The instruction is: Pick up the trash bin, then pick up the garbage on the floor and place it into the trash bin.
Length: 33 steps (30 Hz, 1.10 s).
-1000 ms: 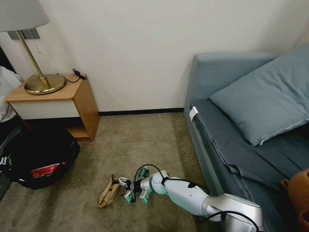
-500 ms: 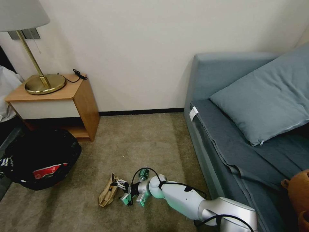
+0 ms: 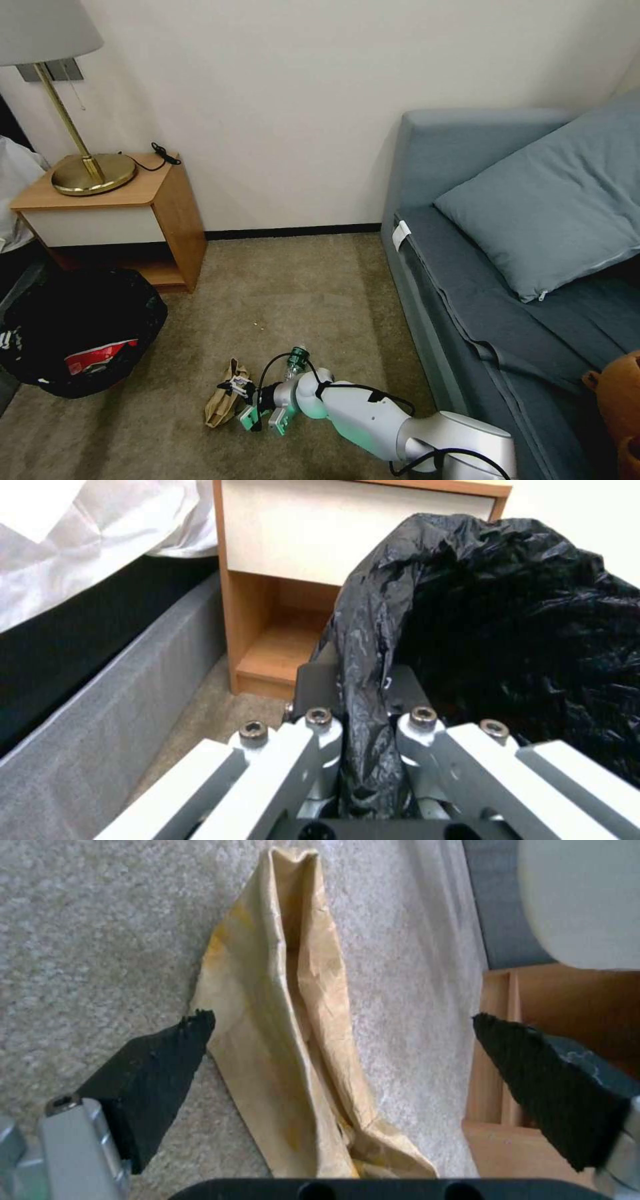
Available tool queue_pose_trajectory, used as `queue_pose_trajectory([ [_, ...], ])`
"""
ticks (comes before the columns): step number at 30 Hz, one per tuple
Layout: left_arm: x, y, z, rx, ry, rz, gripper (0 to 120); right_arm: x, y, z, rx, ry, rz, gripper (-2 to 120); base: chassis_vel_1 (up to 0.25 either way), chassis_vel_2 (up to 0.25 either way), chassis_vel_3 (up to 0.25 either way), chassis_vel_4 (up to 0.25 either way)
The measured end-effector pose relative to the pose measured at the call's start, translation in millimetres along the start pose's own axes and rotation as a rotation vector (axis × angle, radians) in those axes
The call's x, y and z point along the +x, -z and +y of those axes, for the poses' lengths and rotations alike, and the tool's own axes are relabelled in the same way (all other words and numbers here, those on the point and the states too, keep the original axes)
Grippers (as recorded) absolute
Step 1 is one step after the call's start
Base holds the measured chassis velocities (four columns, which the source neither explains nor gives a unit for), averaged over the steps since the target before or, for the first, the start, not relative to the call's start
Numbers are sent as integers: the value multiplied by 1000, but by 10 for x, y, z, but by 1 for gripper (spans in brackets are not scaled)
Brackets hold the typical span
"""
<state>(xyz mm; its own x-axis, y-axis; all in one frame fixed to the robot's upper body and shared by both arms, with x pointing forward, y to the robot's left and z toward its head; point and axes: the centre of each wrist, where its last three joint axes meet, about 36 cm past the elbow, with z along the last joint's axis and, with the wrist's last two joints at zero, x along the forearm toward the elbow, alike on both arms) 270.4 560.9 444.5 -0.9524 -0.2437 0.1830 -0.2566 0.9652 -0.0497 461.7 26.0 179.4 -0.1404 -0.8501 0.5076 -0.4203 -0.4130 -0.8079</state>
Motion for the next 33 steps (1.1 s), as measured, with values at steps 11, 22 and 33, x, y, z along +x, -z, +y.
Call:
queue_pose_trajectory([
  [11,156,40,38,-7,1,-7,4,-36,29,135,-10,31,28,100,0,0,0,0],
  [22,321,55,34,-11,-7,-14,4,5,-56,207,-26,44,63,96,0,0,0,0],
  [33,322,58,15,-8,-10,-19,4,-5,-50,146,-43,39,61,59,0,0,0,0],
])
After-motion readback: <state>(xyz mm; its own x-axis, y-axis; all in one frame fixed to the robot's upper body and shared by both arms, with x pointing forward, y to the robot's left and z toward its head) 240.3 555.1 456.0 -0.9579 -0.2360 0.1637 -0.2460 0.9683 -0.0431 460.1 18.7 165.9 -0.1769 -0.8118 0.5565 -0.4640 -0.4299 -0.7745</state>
